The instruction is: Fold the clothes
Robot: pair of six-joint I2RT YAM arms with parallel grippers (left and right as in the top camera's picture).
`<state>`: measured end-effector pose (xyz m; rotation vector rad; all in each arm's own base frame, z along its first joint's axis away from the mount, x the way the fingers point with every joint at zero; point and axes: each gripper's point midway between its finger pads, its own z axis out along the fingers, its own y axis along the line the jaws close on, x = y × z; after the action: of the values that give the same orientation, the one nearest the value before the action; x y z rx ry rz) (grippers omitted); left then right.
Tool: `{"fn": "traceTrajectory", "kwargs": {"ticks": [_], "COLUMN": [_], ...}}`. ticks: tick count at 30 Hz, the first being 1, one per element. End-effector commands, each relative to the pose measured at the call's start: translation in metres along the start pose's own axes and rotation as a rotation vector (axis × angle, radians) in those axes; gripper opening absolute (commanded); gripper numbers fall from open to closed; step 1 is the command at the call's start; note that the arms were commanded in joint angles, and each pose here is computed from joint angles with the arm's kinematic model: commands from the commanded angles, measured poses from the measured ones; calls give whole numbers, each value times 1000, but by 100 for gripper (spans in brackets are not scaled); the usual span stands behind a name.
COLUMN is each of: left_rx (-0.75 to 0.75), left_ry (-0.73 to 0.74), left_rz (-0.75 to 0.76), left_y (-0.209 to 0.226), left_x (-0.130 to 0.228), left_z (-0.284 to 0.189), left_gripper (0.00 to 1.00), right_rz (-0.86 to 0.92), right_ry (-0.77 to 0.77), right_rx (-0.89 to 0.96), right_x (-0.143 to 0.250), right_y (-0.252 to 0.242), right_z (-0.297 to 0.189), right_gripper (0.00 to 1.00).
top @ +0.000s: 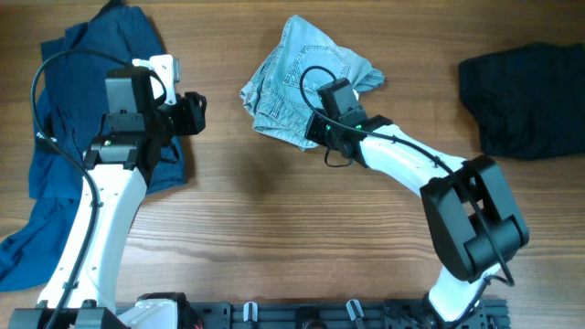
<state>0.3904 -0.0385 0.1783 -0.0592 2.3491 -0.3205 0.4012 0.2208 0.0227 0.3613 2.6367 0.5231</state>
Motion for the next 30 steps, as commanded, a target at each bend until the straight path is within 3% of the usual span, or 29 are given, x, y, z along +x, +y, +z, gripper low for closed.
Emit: {"fn": "traceTrajectory", "kwargs": {"ticks": [1, 7, 12, 13, 14, 15, 17, 22, 27, 30], "left_rx": [-1, 0, 1, 1, 1, 1, 1, 1, 1, 1], "left_ry": [3, -2, -9, -9, -9, -10, -10, -11, -11, -11], "left_rz": [-13, -12, -11, -11, -11, -11, -11, -10, -10, -10], "left_y": [2, 2, 1, 1, 1, 1, 1, 1, 1, 1], "left_x": [0, -1, -3, -3, -3, -3, -3, -3, -3, -3], "left_z": [1, 1, 1, 1, 1, 1, 1, 1, 1, 1], "left_gripper": [55, 55, 55, 55, 55, 55, 55, 55, 55, 55], "right_rz": [-114, -145, -301, -300, -285, -266, -190, 79, 380, 496], "right_ry": [39, -51, -170, -185, -185, -176, -142, -59, -75, -53], "right_rx": [94, 105, 75, 83, 81, 72, 45, -27, -97, -121], "right_x": [5, -66, -121, -130, -133, -134, -133, -129, -131, -121], "right_y": [-40, -112, -156, -167, -171, -175, -175, -150, -117, -93], "right_z": [23, 15, -4, -9, -11, -14, -19, -55, -109, -116], "right_gripper": [4, 4, 9, 17, 38, 71, 98, 100, 100, 100]}}
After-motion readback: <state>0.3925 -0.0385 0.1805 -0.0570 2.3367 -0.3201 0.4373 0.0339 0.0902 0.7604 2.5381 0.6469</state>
